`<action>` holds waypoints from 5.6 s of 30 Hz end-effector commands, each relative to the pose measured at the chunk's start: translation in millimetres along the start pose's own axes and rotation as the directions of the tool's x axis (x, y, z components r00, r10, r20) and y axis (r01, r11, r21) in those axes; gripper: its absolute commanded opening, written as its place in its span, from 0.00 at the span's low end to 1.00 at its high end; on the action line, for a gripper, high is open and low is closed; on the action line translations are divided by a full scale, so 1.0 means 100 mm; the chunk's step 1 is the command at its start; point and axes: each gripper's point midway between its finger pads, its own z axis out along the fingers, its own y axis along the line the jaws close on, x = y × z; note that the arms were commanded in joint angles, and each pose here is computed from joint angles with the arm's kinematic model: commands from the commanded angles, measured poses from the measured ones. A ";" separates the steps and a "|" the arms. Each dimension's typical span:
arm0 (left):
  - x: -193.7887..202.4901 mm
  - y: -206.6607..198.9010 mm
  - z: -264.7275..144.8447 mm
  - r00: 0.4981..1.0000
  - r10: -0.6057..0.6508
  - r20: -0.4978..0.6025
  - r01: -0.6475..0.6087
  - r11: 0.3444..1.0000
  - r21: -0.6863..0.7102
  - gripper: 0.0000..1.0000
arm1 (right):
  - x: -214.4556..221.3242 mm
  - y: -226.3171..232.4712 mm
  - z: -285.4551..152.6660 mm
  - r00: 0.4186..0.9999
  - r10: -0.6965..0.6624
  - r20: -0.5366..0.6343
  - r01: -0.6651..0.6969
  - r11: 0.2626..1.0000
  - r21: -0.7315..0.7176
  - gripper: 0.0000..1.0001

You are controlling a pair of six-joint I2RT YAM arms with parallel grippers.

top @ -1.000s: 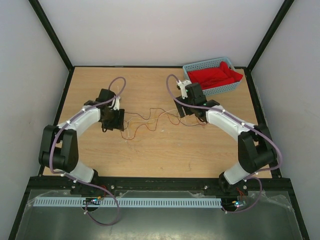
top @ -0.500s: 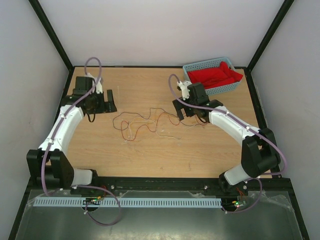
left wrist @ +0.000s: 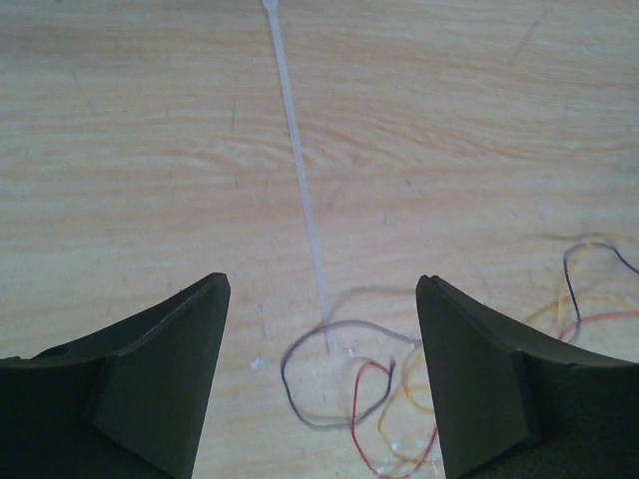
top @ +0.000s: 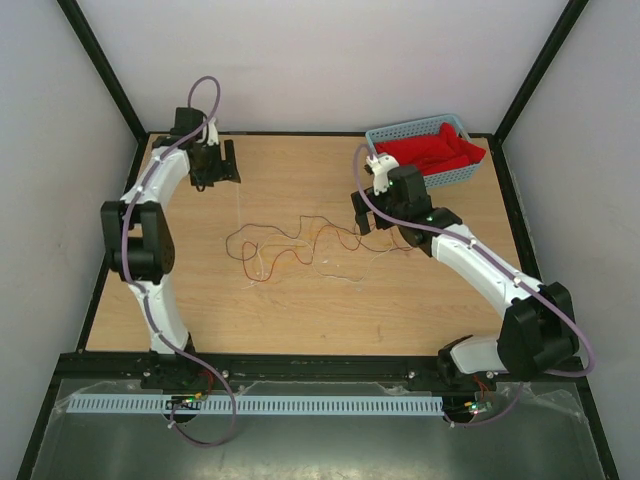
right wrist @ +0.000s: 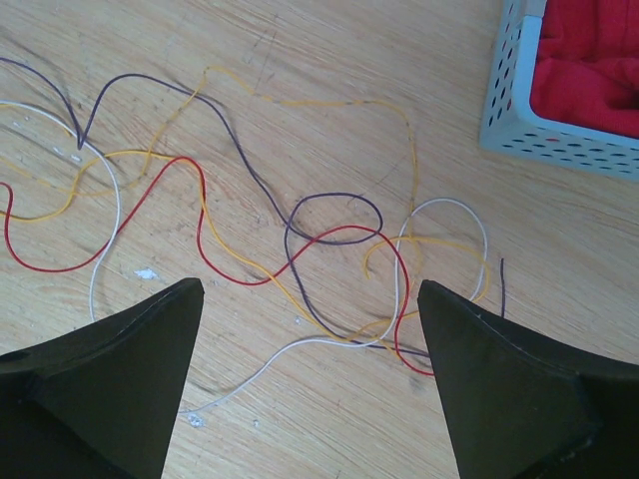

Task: Zip-tie the wires
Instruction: Straighten the cable at the center of the board, then pick up the ribbon at the center of the board.

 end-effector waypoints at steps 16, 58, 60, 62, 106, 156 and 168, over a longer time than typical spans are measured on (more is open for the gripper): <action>-0.36 0.17 1.25 0.999 0.029 -0.031 -0.032 0.996 -0.083 0.72 | -0.10 -0.04 0.00 0.992 0.036 0.117 -0.039 0.999 0.020 0.99; 0.10 0.17 1.26 0.980 0.048 -0.194 -0.079 0.985 -0.154 0.44 | -0.09 -0.04 -0.01 0.992 0.031 0.121 -0.034 0.999 0.021 0.99; 0.16 0.16 1.26 0.977 0.043 -0.209 -0.074 0.987 -0.145 0.43 | -0.09 -0.04 -0.01 0.992 0.031 0.121 -0.034 0.999 0.022 0.99; 0.22 0.15 1.25 0.973 0.034 -0.228 -0.068 0.988 -0.142 0.41 | -0.09 -0.05 -0.01 0.992 0.030 0.122 -0.033 0.999 0.024 0.99; -0.31 -0.04 0.20 0.989 0.144 -0.036 -0.145 0.988 -0.058 0.00 | -0.28 0.26 0.04 0.975 0.132 0.180 -0.106 0.983 -0.147 0.99; 0.44 -1.81 -1.29 0.944 0.054 0.327 -0.166 0.931 0.324 0.00 | -1.15 2.17 0.33 0.872 0.419 0.254 -0.142 0.713 -0.687 0.34; 0.49 -1.81 -1.39 0.933 0.020 0.358 -0.156 0.922 0.355 0.50 | -0.89 2.03 0.18 0.877 0.416 0.241 -0.163 0.728 -0.666 0.00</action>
